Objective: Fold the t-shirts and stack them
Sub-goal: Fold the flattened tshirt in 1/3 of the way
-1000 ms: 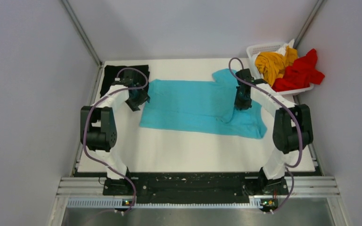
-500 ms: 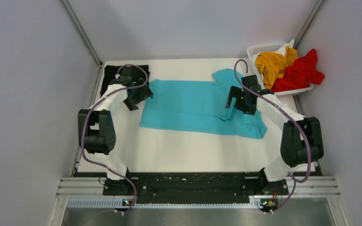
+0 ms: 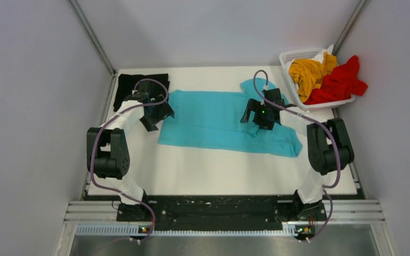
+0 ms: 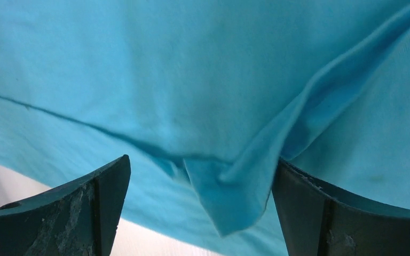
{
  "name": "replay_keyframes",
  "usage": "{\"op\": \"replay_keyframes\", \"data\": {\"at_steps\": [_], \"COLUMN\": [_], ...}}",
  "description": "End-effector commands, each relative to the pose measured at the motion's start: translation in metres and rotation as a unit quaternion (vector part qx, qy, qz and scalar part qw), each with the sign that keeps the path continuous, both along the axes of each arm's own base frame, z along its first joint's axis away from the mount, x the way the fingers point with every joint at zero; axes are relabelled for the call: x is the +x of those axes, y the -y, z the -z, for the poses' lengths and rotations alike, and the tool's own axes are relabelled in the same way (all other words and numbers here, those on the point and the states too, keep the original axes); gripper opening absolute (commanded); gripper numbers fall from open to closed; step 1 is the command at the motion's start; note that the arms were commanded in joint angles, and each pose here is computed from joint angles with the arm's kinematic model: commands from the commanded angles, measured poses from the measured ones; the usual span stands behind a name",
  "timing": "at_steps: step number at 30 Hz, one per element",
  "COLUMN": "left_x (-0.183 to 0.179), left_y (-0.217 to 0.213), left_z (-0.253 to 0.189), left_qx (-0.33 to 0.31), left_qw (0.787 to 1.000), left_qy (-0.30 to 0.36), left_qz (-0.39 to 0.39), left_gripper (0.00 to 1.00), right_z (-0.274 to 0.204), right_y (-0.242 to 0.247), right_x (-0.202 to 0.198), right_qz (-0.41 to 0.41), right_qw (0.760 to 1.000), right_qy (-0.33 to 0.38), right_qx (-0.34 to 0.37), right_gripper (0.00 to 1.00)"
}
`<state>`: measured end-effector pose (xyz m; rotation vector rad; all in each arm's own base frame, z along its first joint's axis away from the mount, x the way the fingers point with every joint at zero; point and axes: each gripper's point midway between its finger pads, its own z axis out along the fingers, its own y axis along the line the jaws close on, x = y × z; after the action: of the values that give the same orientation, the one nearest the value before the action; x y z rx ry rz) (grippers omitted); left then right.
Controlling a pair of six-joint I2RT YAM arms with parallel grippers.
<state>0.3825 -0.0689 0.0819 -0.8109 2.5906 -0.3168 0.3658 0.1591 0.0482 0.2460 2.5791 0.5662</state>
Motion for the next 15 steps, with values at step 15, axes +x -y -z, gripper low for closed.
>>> {"op": "replay_keyframes", "data": {"at_steps": [15], "left_x": [0.013], "left_y": [0.033], "left_z": [-0.038], "left_qx": [-0.042], "left_qw": [0.994], "left_qy": [0.076], "left_qz": [0.064], "left_gripper": [0.99], "right_z": [-0.067], "right_y": [0.017], "right_x": [0.044], "right_qz": [0.034], "right_qw": [0.991], "right_qy": [0.115], "right_qx": [-0.060], "right_gripper": [0.99]}}
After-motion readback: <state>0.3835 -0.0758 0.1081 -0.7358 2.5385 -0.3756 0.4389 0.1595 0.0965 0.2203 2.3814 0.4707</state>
